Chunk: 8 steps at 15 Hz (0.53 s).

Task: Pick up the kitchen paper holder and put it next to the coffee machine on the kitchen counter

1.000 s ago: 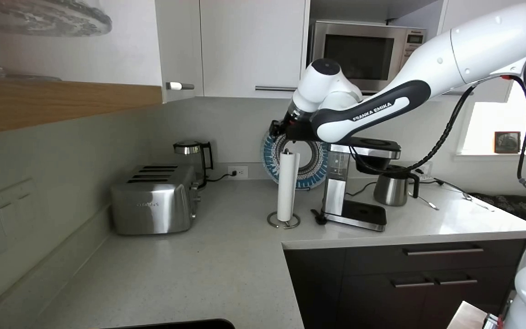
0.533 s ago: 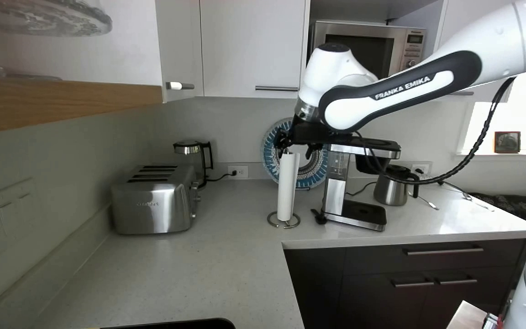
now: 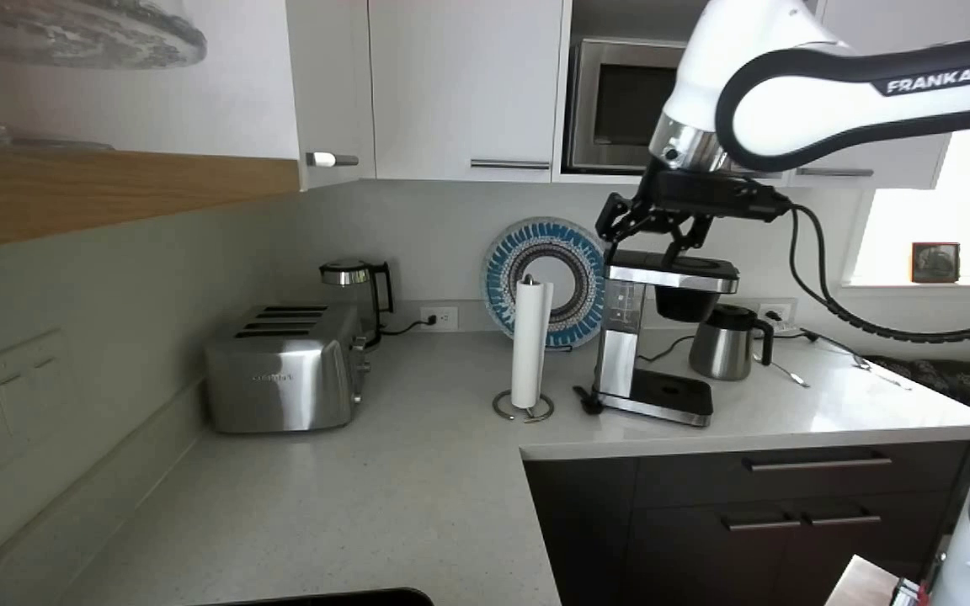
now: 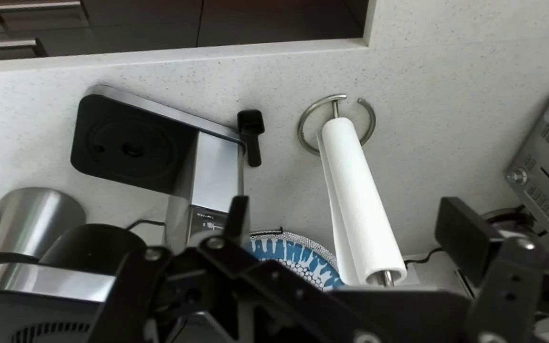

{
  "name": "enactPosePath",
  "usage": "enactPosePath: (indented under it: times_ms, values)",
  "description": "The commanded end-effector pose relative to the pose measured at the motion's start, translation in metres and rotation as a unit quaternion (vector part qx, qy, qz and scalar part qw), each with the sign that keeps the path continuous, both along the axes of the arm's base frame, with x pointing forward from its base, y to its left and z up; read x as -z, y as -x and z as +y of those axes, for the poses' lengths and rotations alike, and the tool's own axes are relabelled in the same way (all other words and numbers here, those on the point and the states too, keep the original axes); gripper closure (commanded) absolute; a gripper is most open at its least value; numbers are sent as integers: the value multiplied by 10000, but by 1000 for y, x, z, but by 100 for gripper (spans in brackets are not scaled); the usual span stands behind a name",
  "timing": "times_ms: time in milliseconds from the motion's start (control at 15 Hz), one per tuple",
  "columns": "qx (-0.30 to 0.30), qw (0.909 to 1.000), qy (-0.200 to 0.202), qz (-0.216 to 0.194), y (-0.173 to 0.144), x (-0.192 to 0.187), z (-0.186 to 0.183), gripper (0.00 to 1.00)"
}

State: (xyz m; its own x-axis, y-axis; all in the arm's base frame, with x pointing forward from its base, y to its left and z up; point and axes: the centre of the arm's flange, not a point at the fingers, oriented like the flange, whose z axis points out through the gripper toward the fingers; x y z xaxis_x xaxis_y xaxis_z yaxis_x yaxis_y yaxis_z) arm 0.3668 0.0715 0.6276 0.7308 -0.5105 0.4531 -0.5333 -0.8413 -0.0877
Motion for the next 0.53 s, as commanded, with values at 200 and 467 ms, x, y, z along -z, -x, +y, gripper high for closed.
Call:
enactPosePath:
  times_ms: [200,467]
  values:
    - [-1374,9897,-397,-59,36,-50,-103,0]
    - [-1219,9919,-300,-168,40,-49,-107,0]
